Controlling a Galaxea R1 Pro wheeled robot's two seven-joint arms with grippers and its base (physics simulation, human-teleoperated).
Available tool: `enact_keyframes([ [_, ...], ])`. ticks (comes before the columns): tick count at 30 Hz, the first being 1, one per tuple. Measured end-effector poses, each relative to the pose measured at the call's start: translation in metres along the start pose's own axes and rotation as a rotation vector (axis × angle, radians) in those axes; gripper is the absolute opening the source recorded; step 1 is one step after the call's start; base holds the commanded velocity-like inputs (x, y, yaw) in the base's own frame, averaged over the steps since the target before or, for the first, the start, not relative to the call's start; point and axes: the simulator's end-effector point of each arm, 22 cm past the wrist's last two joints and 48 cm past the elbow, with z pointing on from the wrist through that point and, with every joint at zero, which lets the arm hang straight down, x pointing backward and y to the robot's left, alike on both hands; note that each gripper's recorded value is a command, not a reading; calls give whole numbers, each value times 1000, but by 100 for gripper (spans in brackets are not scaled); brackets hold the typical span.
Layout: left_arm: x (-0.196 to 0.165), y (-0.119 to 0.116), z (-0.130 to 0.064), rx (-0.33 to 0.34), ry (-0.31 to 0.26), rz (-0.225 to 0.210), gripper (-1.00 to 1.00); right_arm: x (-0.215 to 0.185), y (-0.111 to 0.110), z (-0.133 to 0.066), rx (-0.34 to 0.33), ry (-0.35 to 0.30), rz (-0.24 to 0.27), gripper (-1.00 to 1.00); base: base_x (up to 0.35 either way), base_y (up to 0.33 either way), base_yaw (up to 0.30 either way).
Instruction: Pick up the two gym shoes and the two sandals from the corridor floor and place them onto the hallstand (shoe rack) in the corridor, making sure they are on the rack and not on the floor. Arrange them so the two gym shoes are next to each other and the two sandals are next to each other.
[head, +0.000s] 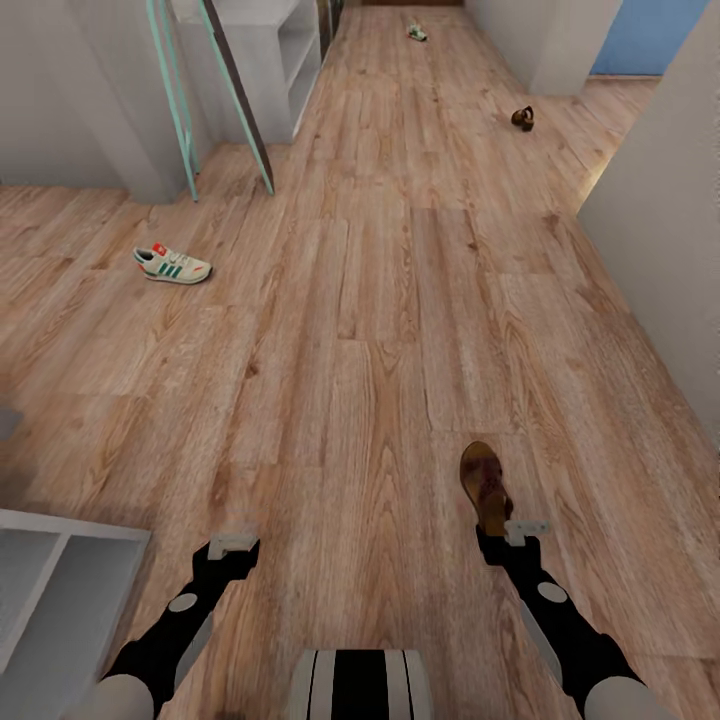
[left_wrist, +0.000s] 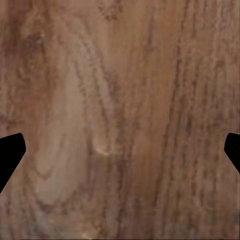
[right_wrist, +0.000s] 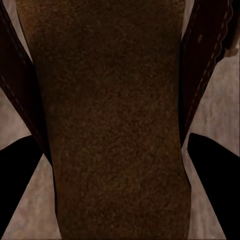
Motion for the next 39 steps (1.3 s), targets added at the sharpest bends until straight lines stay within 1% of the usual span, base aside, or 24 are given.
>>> enact_keyframes([
  [1,5,6,-3,-7,6,5,100,-3,-2,-1,2,-7,-4,-100,0,0,-66],
  [5,11,17,-13,-19,11,12,100,-17,-12,-5,13,-33,-23,-100,0,0,-76],
  [6,24,23,-20,-25,23,17,100,-17,-18,-8,20,-40,-33,-100,0,0,-81],
  [7,32,26,-25,-28,21,22,100,-15,-20,-11,22,-46,-39,-100,0,0,-82],
  [10,40,30,-38,-31,-4,28,100,-12,-23,-22,24,-70,-46,-100,0,0,-83],
  [12,51,32,-49,-33,-19,32,100,0,-24,-33,22,-87,-50,-100,0,0,-83],
  [14,54,34,-55,-36,-27,31,100,3,-24,-41,22,-99,-52,-100,0,0,-83],
  [16,57,35,-61,-40,-34,25,100,13,-24,-50,20,-103,-53,-100,0,0,-84],
  [17,59,37,-64,-44,-37,13,100,26,-23,-58,18,-96,-55,-100,0,0,-84],
  [18,56,37,-65,-47,-44,4,100,31,-23,-63,18,-94,-54,-100,0,0,-84],
  [19,54,40,-68,-58,-60,-31,100,50,-22,-77,14,-92,-57,-100,0,0,-84],
  [20,52,41,-69,-61,-67,-39,100,59,-23,-83,15,-85,-56,-100,0,0,-84],
  [22,57,43,-74,-65,-68,-56,100,70,-23,-95,14,-96,-56,-100,0,0,-84],
  [24,64,44,-79,-68,-66,-62,100,76,-25,-103,20,-107,-51,-100,0,0,-84],
  [26,65,45,-84,-70,-77,-64,100,78,-29,-107,29,-112,-44,-100,0,0,-84],
  [31,67,54,-99,-84,-124,-59,100,94,-43,-118,62,-96,-13,-100,0,0,-84],
  [39,51,59,-108,-90,-173,-60,100,88,-45,-124,68,-112,0,-100,0,0,-83],
])
